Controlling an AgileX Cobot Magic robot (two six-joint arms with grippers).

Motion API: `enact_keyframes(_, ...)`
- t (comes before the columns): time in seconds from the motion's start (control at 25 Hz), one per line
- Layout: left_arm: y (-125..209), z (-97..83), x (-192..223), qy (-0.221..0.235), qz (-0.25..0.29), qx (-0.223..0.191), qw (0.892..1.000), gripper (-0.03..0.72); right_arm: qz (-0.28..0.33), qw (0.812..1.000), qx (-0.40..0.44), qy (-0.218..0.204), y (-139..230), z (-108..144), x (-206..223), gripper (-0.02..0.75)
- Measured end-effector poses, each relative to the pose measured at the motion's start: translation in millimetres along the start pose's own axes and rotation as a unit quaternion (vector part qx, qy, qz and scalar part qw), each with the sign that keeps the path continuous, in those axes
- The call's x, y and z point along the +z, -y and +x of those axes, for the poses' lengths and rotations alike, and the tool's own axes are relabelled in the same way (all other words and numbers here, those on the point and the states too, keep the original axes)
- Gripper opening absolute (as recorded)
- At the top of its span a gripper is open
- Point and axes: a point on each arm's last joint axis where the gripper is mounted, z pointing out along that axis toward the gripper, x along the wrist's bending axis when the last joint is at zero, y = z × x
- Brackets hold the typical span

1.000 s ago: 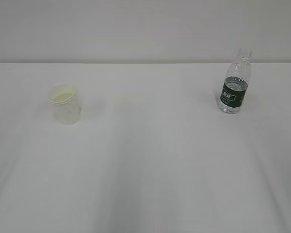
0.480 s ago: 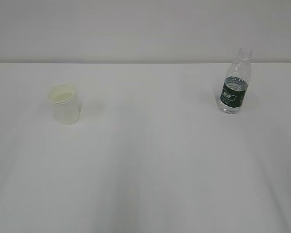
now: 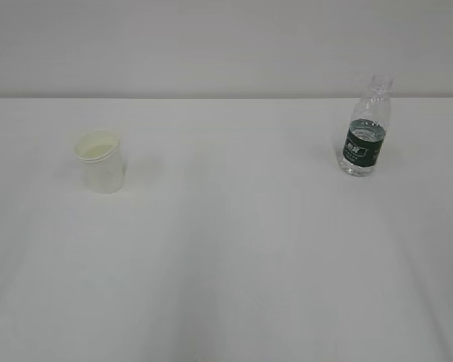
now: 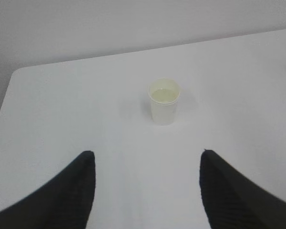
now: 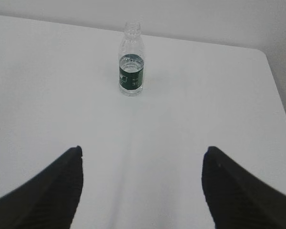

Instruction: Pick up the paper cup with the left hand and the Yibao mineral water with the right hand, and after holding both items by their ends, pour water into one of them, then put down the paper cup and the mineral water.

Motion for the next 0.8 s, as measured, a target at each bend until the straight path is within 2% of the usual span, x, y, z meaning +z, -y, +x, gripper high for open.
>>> enact_keyframes(0.2, 3.1, -0.1, -2.1, 0.000, 0.012, 0.000, 1.000, 0.486, 0.011, 1.000, 0.005, -0.001, 2.7, 0.3, -0.9, 0.586)
enact_keyframes(0.4, 6.0, -0.1, -7.4, 0.000, 0.014, 0.000, 1.000, 0.484, 0.020, 1.000, 0.007, -0.002, 4.6, 0.6, -1.5, 0.549)
enact_keyframes(0.8, 16.1, -0.6, -23.2, 0.002, 0.025, -0.001, 1.000, 0.481, 0.026, 1.000, 0.013, -0.010, 6.3, 2.2, -2.6, 0.540)
